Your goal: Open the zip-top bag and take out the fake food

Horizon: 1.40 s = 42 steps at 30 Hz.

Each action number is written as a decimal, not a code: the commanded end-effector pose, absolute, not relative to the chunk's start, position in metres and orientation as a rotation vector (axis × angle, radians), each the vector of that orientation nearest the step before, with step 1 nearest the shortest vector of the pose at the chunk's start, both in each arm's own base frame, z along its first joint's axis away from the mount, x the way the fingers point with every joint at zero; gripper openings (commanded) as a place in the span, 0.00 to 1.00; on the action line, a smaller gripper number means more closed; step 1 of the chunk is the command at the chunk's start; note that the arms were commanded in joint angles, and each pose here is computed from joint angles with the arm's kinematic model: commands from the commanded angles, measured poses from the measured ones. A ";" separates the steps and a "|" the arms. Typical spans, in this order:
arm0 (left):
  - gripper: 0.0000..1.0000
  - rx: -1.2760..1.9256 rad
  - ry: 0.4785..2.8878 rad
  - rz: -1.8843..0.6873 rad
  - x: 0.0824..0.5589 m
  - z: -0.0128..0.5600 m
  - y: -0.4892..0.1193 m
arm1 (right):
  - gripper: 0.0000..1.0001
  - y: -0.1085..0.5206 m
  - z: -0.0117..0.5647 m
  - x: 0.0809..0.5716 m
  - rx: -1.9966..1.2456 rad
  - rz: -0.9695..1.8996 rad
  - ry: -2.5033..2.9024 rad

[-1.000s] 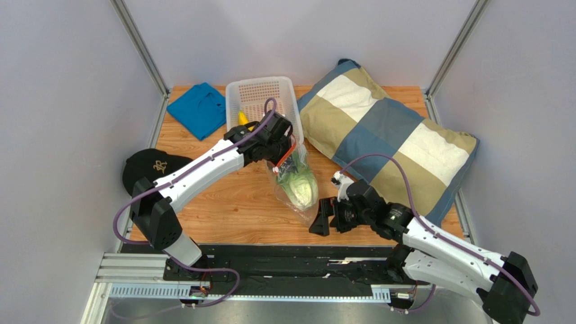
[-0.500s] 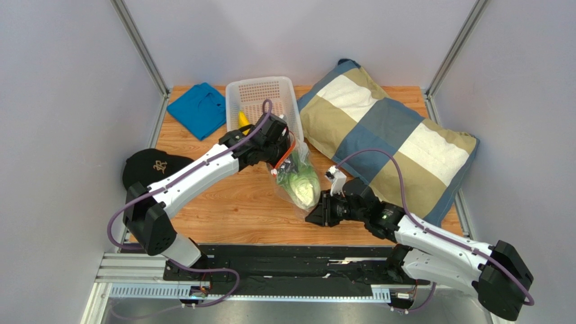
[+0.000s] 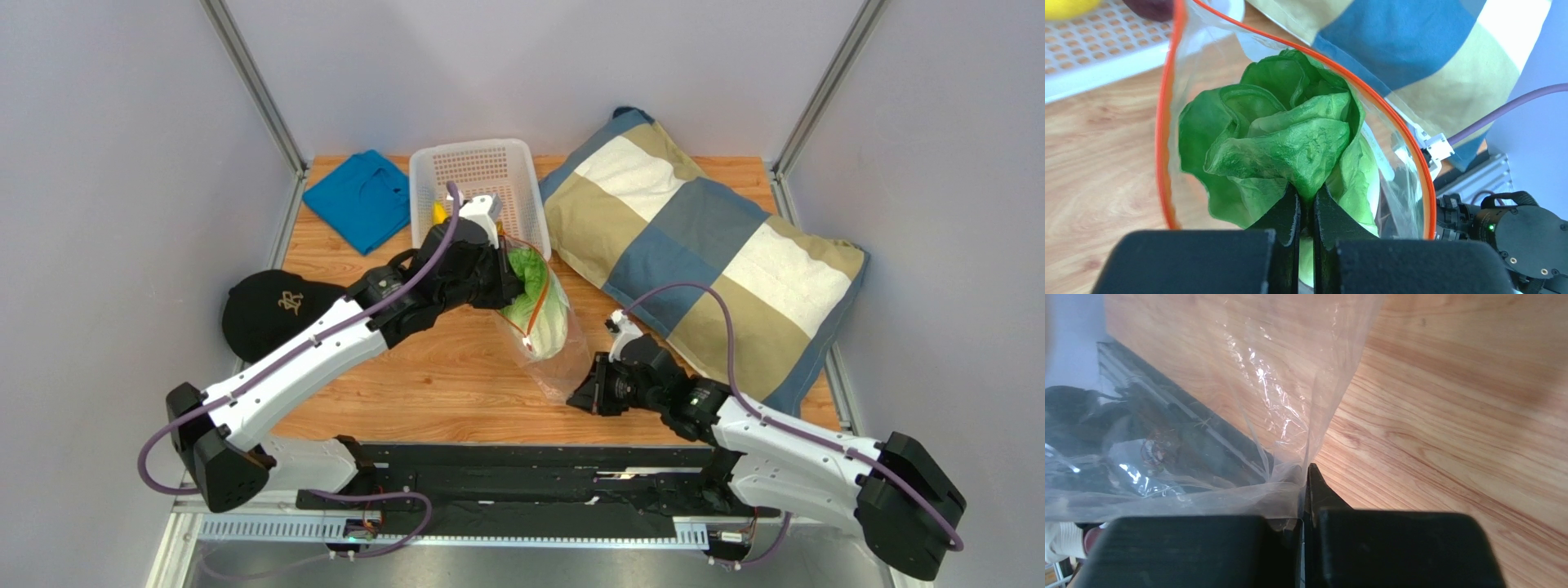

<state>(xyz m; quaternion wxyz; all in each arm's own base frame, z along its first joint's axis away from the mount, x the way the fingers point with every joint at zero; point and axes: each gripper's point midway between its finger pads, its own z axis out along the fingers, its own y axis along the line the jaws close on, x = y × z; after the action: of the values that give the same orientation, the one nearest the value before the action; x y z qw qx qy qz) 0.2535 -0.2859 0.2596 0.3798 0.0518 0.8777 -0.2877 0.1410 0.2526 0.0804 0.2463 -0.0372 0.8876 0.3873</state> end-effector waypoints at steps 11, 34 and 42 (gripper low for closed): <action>0.00 0.251 1.993 -0.682 0.249 0.318 -0.284 | 0.35 0.225 0.085 0.133 -0.126 0.889 2.518; 0.00 0.403 1.990 -0.640 0.225 0.316 -0.310 | 0.59 0.233 0.288 0.226 0.020 0.684 2.376; 0.00 0.393 1.963 -0.608 0.226 0.328 -0.302 | 0.18 0.235 0.262 0.230 0.033 0.678 2.433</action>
<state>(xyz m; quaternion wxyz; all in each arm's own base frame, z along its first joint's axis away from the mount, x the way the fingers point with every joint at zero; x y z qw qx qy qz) 0.2201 -0.3073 0.2883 0.4569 0.1733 0.8367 -0.2472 0.2285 0.2321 0.2609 0.2997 0.0173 0.9220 0.2445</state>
